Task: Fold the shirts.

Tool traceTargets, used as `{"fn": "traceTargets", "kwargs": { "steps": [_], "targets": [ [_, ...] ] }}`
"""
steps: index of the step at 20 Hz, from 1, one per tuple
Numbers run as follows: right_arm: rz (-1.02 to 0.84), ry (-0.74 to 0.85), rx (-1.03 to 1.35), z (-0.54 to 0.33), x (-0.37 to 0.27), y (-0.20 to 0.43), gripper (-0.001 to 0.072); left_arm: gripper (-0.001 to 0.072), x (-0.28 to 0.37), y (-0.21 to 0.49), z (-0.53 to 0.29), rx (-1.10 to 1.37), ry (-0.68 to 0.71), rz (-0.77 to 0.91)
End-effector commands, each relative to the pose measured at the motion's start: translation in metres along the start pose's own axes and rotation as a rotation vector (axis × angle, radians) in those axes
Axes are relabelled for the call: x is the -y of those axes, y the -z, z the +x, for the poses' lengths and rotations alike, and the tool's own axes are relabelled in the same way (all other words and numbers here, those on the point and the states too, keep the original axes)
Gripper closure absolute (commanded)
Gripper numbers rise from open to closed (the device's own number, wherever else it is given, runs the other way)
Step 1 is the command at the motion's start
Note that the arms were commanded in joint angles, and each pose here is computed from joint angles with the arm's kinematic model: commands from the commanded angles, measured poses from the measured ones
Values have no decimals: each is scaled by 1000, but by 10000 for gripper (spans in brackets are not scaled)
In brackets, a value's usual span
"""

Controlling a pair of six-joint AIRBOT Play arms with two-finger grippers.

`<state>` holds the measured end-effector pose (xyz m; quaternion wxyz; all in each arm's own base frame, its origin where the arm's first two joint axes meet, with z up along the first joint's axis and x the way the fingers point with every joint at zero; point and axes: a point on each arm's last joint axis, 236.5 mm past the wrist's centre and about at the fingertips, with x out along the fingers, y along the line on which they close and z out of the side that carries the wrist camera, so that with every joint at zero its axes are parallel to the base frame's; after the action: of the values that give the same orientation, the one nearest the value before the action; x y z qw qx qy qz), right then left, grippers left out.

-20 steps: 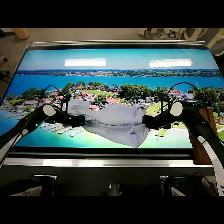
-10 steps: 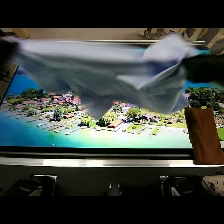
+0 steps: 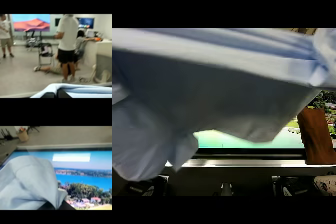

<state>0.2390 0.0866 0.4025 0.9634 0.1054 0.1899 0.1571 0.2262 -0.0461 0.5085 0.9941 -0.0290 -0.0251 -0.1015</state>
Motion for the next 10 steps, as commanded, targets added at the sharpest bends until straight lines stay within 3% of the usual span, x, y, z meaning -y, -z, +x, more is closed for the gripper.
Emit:
{"fn": "traceTargets", "kwargs": {
  "steps": [1, 4, 7, 10],
  "targets": [
    [38, 121, -386, 54, 37, 76, 695, 670, -27, 103, 59, -353, -111, 50],
    [99, 160, -703, 143, 67, 162, 695, 669, -33, 238, 121, -670, -124, 84],
    [198, 137, -743, 254, 89, 235, 695, 668, -47, 369, 164, -881, -142, 85],
    [396, 112, -758, 328, 92, 286, 695, 667, -63, 458, 180, -1058, -215, -41]
  ]
}}
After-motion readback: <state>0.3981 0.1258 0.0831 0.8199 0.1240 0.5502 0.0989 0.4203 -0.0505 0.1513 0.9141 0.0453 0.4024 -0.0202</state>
